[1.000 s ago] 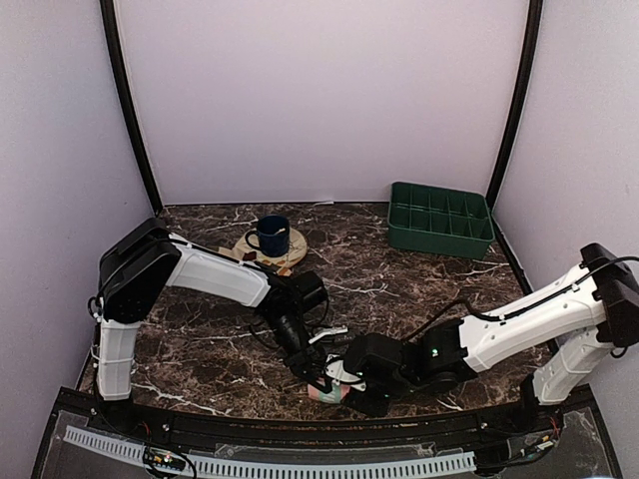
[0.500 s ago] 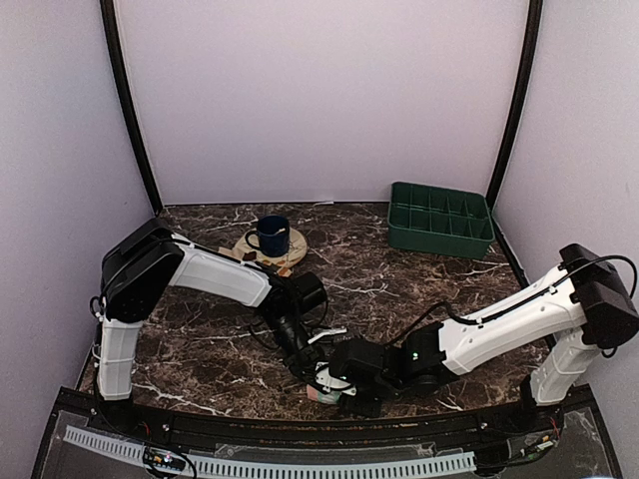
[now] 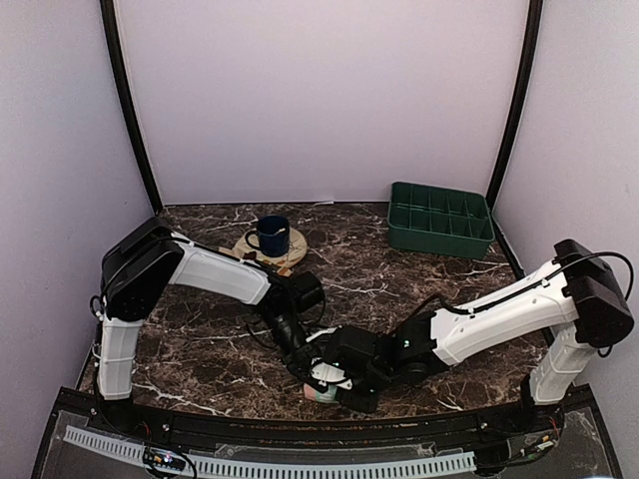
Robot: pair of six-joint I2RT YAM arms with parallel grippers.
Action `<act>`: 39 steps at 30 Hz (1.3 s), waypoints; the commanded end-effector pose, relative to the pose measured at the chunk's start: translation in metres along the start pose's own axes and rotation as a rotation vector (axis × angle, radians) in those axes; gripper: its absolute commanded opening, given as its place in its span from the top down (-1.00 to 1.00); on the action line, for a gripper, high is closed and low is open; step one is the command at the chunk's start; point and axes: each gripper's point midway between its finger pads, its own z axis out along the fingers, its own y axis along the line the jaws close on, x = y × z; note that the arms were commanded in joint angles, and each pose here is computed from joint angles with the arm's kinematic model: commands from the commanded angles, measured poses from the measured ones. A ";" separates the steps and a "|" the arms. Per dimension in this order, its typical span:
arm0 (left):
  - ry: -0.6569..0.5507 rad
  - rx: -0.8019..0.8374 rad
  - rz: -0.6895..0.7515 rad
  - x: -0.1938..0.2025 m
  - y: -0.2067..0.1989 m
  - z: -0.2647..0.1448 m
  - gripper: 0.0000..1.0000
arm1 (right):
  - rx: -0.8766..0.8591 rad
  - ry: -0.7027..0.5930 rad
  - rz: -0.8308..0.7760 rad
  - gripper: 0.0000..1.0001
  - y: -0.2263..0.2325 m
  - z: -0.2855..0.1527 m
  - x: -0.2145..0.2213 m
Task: Roll the socks
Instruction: Roll the sock at the center of the board.
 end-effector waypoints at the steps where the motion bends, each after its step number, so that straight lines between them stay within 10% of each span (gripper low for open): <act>1: 0.050 -0.186 -0.088 0.024 0.038 -0.004 0.57 | -0.096 0.087 0.039 0.97 0.011 0.024 0.023; 39: -0.577 -0.589 0.009 0.005 0.027 -0.120 0.18 | -0.396 0.027 0.346 1.00 0.003 0.016 0.015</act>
